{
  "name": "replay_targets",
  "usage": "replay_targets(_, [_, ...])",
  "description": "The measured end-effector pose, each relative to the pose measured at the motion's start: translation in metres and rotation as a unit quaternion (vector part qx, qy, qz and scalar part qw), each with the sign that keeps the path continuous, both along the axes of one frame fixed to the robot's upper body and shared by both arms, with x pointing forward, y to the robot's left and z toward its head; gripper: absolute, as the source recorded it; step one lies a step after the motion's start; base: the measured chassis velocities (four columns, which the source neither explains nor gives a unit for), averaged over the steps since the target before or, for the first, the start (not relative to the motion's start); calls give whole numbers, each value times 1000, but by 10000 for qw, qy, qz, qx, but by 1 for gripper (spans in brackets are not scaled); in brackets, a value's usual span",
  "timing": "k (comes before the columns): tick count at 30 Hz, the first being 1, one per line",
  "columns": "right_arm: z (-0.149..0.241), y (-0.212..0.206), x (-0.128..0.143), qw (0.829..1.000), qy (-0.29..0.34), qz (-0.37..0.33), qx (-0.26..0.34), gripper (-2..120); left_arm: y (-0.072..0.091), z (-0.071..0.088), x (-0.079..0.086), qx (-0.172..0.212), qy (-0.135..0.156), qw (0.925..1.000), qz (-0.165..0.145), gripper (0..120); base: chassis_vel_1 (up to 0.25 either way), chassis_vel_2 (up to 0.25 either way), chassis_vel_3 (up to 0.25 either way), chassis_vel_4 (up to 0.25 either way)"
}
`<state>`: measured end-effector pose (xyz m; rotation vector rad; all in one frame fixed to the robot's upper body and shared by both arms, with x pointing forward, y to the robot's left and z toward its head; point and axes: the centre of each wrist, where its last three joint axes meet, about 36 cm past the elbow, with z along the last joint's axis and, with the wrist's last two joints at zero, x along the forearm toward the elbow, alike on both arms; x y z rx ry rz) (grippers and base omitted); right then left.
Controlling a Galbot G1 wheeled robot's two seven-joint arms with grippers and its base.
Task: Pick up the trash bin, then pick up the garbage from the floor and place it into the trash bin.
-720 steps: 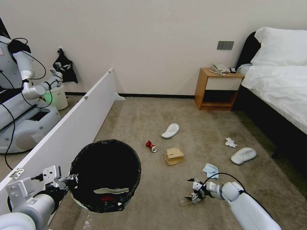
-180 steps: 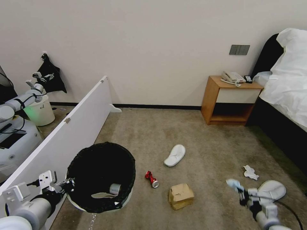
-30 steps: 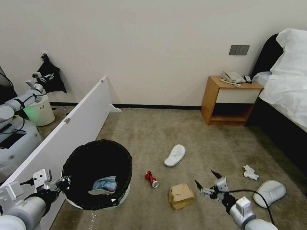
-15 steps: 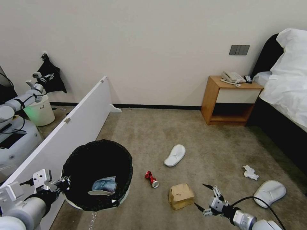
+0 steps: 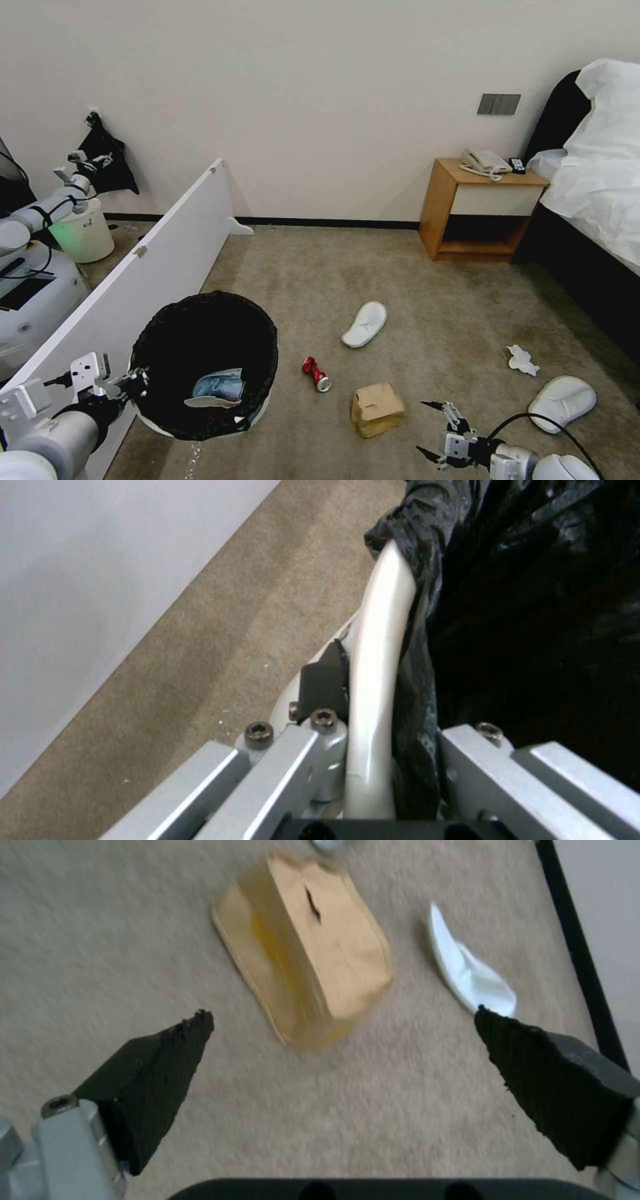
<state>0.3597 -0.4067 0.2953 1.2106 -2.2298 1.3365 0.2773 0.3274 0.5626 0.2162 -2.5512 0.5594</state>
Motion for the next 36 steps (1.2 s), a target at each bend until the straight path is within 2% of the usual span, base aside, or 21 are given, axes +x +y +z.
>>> replay_targets(12, [-14, -8, 30, 9995, -4, -291, -85, 100, 2, -2, 3, 7, 20, 10000, 19, 2, 0, 0, 0, 0])
replay_targets(14, [-14, -6, 44, 9994, -53, -348, -68, 100, 2, -2, 4, 3, 19, 10000, 25, 2, 0, 0, 0, 0])
replay_targets(25, [-18, 7, 79, 9996, -18, -247, -170, 100, 5, -4, 7, -1, 29, 10000, 50, 2, 0, 0, 0, 0])
replay_targets(36, [-33, 28, 101, 9997, 202, -25, -164, 100, 8, -5, 10, -6, 30, 10000, 65, 2, 0, 0, 0, 0])
